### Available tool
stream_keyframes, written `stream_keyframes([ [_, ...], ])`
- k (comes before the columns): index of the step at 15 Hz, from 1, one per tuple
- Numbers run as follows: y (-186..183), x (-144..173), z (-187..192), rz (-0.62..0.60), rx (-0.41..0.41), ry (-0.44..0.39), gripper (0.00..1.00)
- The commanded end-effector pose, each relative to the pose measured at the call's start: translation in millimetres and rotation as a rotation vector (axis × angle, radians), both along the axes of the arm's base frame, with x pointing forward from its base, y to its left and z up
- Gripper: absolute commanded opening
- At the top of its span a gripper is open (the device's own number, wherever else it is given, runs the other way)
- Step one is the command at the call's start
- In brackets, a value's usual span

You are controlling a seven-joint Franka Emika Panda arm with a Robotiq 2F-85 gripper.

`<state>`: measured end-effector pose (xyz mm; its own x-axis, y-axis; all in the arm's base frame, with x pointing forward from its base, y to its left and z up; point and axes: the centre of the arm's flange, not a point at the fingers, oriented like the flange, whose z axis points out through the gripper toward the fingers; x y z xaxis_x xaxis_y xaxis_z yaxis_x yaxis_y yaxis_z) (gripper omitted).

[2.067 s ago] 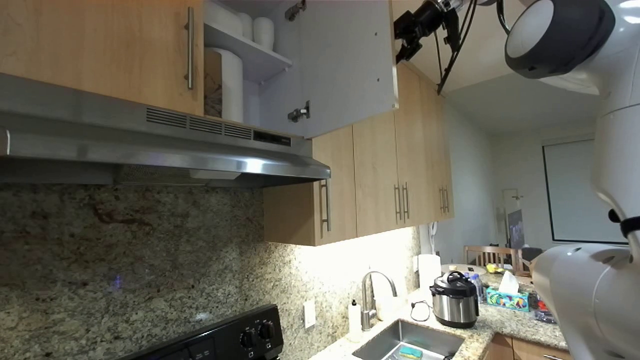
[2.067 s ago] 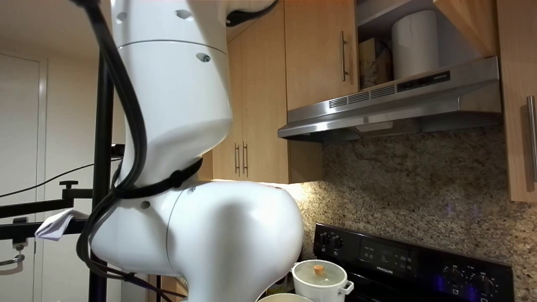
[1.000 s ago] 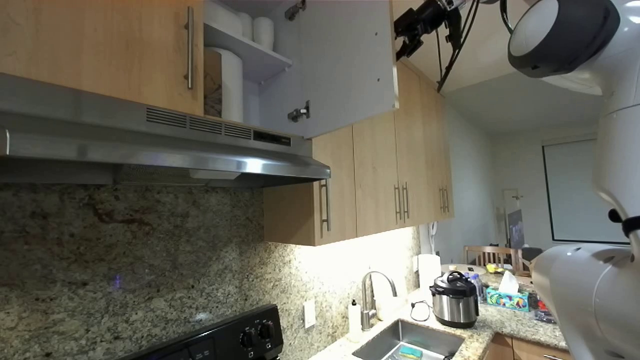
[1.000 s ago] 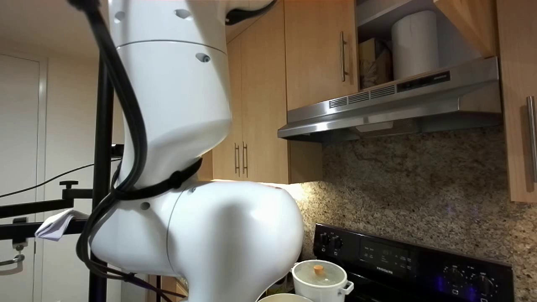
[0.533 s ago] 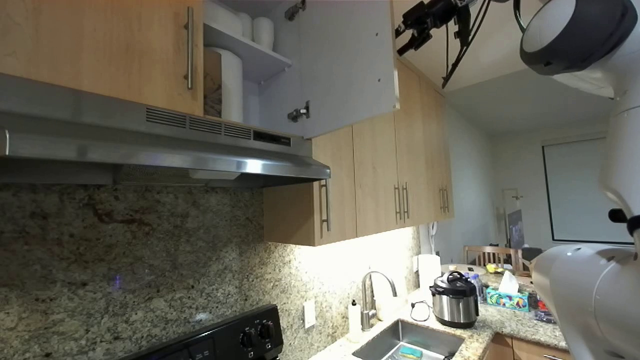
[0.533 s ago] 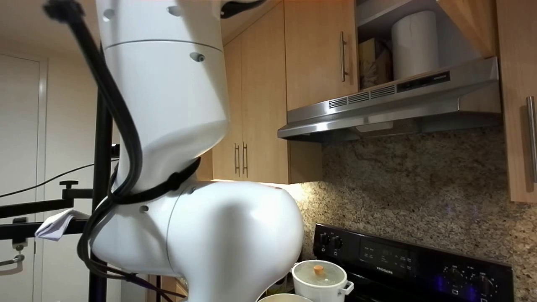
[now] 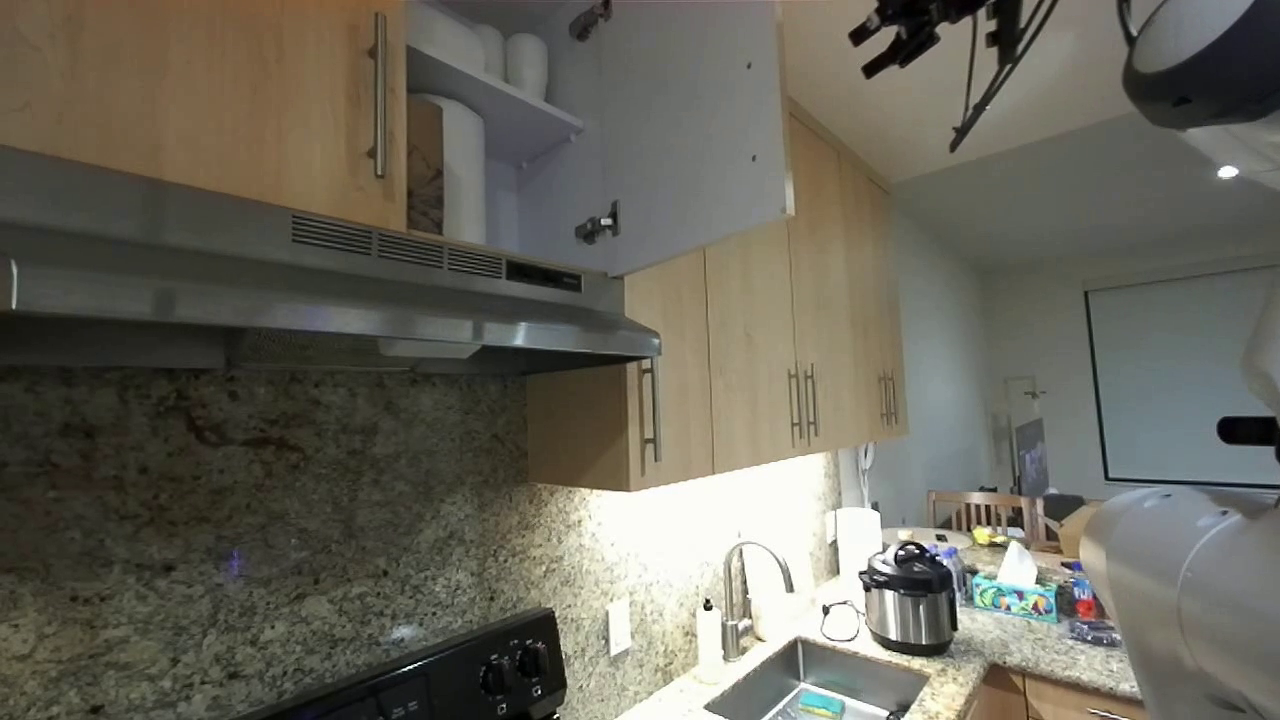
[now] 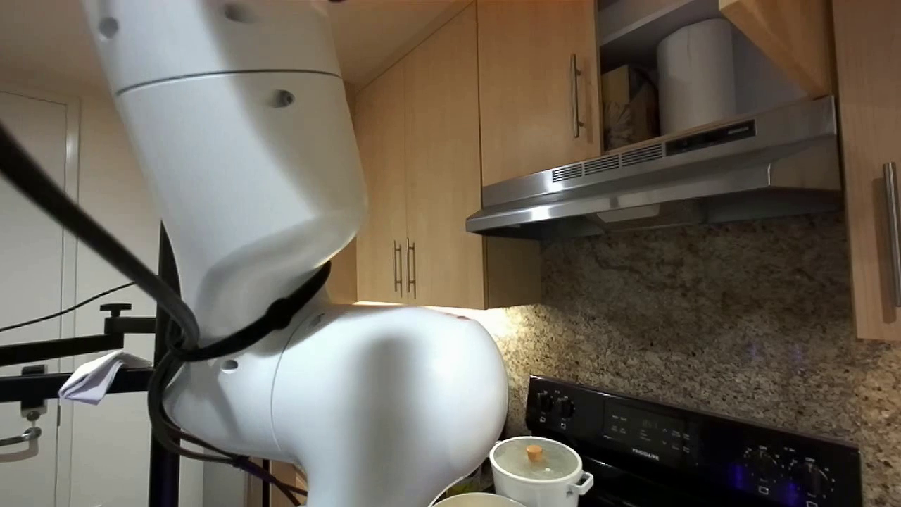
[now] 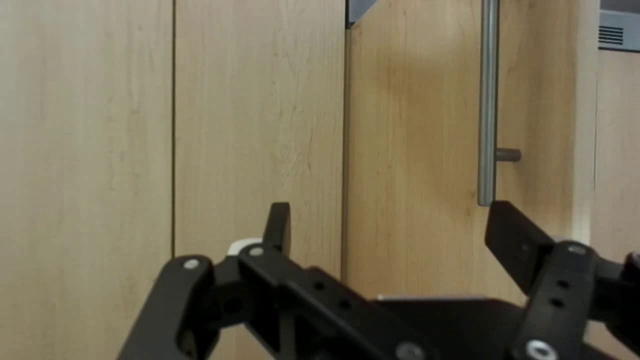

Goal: Open the middle right door of the cabinet

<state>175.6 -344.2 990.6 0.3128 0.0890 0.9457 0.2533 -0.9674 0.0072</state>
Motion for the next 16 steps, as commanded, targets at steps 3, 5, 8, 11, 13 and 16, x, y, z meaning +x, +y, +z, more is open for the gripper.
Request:
stream_keyframes([
  [3, -10, -139, -25, -0.095, -0.078, 0.079, 1.0],
  [5, -1, -149, -43, -0.126, -0.097, 0.195, 1.0],
  [8, 22, -128, -58, -0.128, -0.109, 0.336, 1.0],
  [11, 64, -84, -66, -0.074, -0.141, 0.466, 1.0],
  [13, 100, -60, -68, -0.034, -0.194, 0.556, 1.0],
  [16, 167, -32, -62, 0.018, -0.324, 0.644, 1.0],
])
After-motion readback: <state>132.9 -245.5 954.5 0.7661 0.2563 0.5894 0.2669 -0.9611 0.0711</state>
